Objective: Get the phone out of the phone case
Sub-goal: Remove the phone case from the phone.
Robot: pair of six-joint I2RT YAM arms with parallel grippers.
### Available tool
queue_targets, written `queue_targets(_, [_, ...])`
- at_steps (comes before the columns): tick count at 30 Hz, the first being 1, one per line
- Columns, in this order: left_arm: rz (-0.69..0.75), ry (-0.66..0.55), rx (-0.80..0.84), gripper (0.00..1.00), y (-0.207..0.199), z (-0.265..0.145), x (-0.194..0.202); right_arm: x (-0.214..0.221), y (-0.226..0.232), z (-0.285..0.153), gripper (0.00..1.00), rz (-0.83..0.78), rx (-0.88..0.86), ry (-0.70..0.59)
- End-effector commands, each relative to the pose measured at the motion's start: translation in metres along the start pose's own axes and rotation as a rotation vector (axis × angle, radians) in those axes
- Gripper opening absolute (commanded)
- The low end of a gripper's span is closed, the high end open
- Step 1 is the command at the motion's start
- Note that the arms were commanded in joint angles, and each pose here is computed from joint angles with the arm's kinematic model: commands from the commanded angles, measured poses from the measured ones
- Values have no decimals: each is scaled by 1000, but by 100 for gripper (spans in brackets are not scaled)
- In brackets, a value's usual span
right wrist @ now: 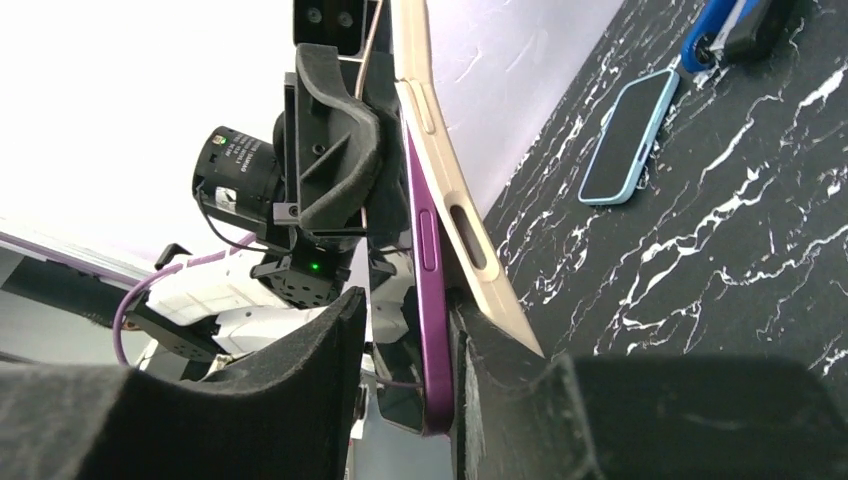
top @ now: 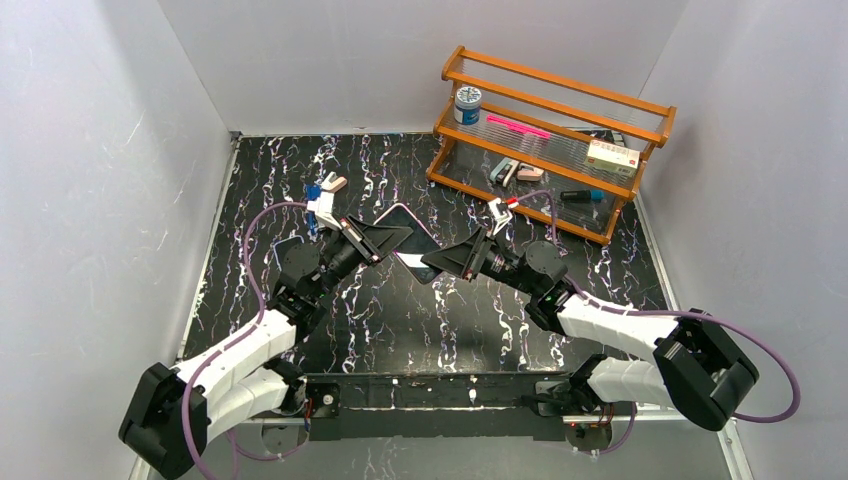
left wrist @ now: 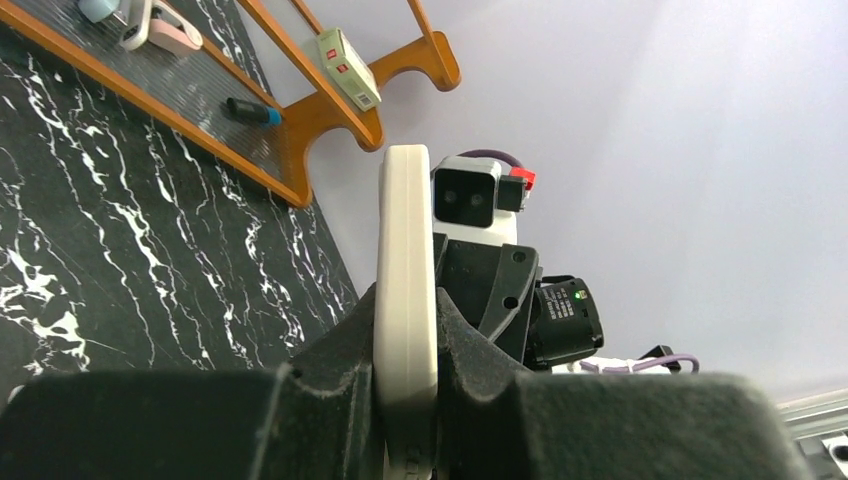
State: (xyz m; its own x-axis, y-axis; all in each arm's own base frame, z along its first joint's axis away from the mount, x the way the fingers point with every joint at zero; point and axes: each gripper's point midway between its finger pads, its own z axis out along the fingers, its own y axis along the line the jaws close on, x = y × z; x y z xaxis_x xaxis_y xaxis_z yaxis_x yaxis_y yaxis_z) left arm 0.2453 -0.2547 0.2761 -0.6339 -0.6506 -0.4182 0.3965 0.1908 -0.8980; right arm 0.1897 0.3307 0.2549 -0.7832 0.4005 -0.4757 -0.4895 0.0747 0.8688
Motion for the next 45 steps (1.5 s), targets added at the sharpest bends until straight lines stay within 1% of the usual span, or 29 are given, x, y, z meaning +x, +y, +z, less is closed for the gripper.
queue_targets(1, [-17,109,123,0,-30,-7,27,-24,40,6,39,-66,-145,-93])
queue_targets(3, [5,123,119,0,-26,-6,31,-28,44,7,32,-69,-156,-102])
queue_targets(4, [23,130,118,0,-24,-6,33,-30,46,8,26,-66,-161,-107])
queue_targets(5, [45,127,118,3,-22,-7,33,-32,47,8,21,-62,-166,-111])
queue_targets(6, [71,112,117,12,-20,-8,31,-34,47,7,14,-56,-170,-118])
queue_targets(8, [125,60,104,41,-15,-13,25,-39,48,5,3,-47,-173,-135])
queue_targets(10, [159,16,85,66,-10,-18,19,-45,49,1,1,-40,-171,-153])
queue_targets(11, [170,0,74,71,-7,-20,17,-46,50,0,1,-37,-169,-160])
queue_targets(12, [183,-11,66,74,-4,-21,16,-48,50,-2,1,-34,-166,-166])
queue_targets(15, [203,-10,42,77,7,-24,18,-51,52,-5,1,-19,-158,-184])
queue_targets(17, [210,-15,24,77,15,-26,20,-54,52,-8,1,-10,-154,-207])
queue_targets(20, [235,-14,3,74,24,-28,22,-56,54,-10,1,-5,-155,-214])
queue_targets(23, [242,13,-4,70,27,-24,26,-56,57,-11,1,0,-165,-211])
queue_targets(26, [241,36,-8,68,29,-20,29,-56,59,-11,1,1,-169,-214])
queue_targets(29, [244,56,3,68,26,-17,31,-56,59,-11,1,0,-170,-212])
queue_targets(39, [257,105,103,76,0,-19,37,-55,52,-11,1,2,-150,-221])
queue_targets(45, [251,122,118,76,-4,-18,40,-55,52,-11,1,0,-150,-216])
